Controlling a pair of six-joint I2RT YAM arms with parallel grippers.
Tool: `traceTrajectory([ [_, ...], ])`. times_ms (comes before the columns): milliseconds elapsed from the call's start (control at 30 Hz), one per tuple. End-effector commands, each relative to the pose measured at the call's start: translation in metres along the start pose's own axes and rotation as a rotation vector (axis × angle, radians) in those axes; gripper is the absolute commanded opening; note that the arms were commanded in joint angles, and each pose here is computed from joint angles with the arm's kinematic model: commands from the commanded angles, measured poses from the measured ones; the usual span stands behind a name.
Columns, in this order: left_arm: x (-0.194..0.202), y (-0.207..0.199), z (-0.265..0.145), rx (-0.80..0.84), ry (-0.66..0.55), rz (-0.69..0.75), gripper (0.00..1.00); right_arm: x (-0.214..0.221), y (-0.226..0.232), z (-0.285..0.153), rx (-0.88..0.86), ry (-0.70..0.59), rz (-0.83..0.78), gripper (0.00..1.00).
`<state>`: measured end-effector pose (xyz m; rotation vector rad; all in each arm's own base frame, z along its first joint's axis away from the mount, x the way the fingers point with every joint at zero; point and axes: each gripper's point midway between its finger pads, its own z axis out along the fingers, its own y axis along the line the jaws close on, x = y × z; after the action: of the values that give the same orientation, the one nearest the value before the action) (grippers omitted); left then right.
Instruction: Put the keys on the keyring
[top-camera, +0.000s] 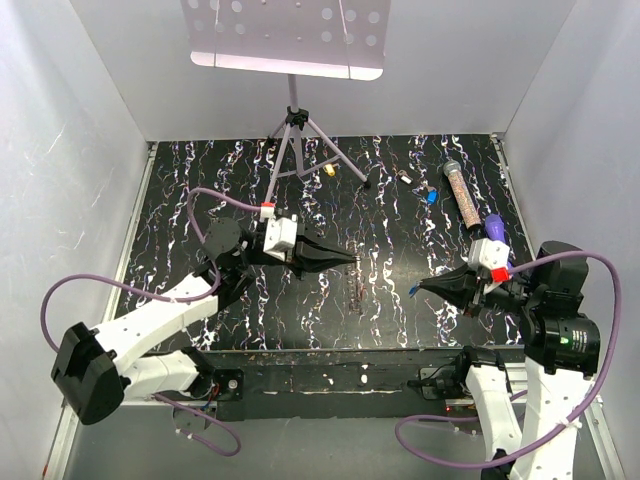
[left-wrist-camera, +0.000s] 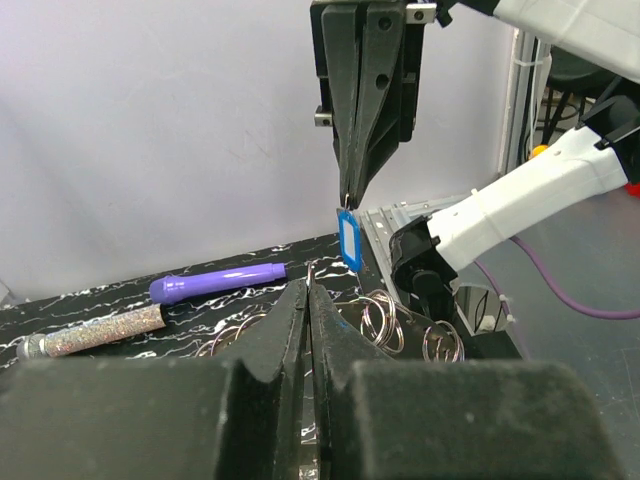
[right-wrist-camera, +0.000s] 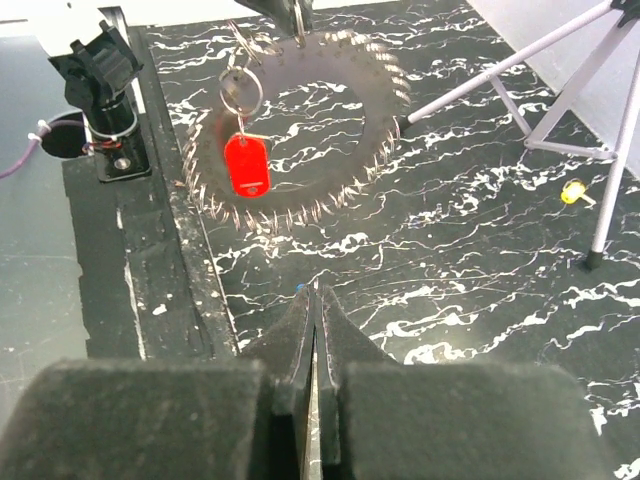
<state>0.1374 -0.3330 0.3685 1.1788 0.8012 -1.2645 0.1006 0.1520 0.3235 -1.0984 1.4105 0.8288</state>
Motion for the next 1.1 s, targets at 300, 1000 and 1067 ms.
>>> traceTrajectory([
  [300, 0.005, 0.007, 0.011, 0.069, 0.006, 0.112, 0.0, 0.006, 0.02, 0.003, -0.08, -0.091, -0.229, 0.01],
  [1000, 0.061, -0.022, 0.01, 0.147, 0.06, 0.138, 0.0, 0.022, 0.016, 0.017, -0.186, -0.087, -0.319, 0.01],
  [1067, 0.065, -0.02, 0.01, 0.138, 0.071, 0.132, 0.0, 0.027, 0.017, 0.022, -0.206, -0.075, -0.336, 0.01],
])
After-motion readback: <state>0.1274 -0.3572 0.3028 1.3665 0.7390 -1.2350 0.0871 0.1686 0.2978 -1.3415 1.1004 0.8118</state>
